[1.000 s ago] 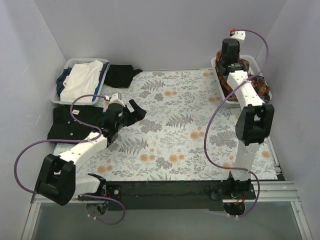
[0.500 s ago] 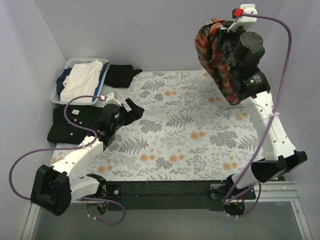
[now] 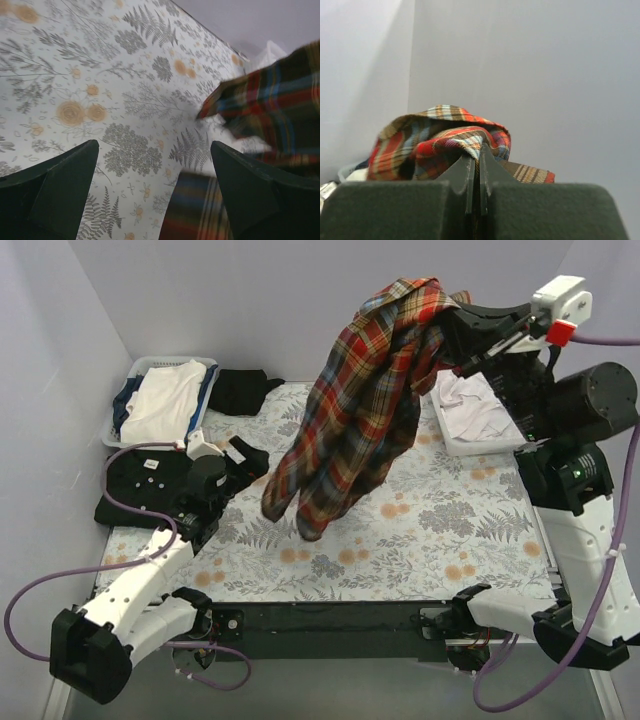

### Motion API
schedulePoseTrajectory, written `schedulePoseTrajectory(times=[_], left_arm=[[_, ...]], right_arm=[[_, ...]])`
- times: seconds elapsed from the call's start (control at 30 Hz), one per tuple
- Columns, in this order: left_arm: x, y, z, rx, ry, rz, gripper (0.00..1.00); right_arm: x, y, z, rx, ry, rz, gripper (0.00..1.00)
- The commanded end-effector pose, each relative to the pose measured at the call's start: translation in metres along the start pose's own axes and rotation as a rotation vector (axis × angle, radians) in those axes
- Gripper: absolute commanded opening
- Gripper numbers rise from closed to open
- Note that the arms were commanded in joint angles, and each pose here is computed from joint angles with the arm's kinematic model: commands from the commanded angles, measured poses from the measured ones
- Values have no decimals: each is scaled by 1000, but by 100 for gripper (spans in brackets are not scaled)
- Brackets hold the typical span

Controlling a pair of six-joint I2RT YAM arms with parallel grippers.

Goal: Fold and stack the long sleeve shirts
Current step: Move the shirt to the center of the board

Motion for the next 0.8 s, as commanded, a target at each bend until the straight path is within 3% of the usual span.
schedulePoseTrajectory(times=[0.0, 0.07, 0.1, 0.23, 0.33, 0.37, 0.43, 0.47, 0.57, 0.67, 0.77], left_arm=[[19, 18, -22, -168, 177, -51, 97], [24, 25, -34, -229, 208, -71, 97], [26, 26, -37, -245, 224, -76, 96], [33, 37, -54, -310, 292, -100, 97], [31, 40, -61, -310, 281, -85, 97], [29, 39, -61, -288, 257, -79, 97], [25, 35, -57, -241, 228, -52, 97], [21, 34, -55, -215, 200, -41, 97], [12, 16, -40, -45, 108, 16, 95], [14, -16, -27, 136, 62, 5, 94], [22, -39, -18, 204, 64, -42, 94]], right_arm=[[-7, -11, -12, -30, -109, -2, 1], [-15, -48, -21, 60, -213, 28, 1], [-16, -89, -34, 160, -247, 53, 1], [-19, -186, -81, 385, -443, 162, 4], [-12, -257, -125, 599, -535, 251, 16], [-11, -269, -135, 638, -572, 257, 27], [-11, -297, -159, 746, -673, 279, 32], [-15, -301, -167, 761, -759, 256, 44], [-19, -311, -183, 816, -893, 239, 59], [-17, -310, -186, 825, -898, 252, 68], [-10, -313, -181, 835, -791, 298, 71]])
Point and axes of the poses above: each gripper's point midway between its finger pads, its own z axis out along the fingers, its own x axis along the line the jaws close on, y = z × x, the point moved 9 cm from there along -z, back along the fingers, and after that the axes turned 8 degrees about z, right-handed, at the moved point
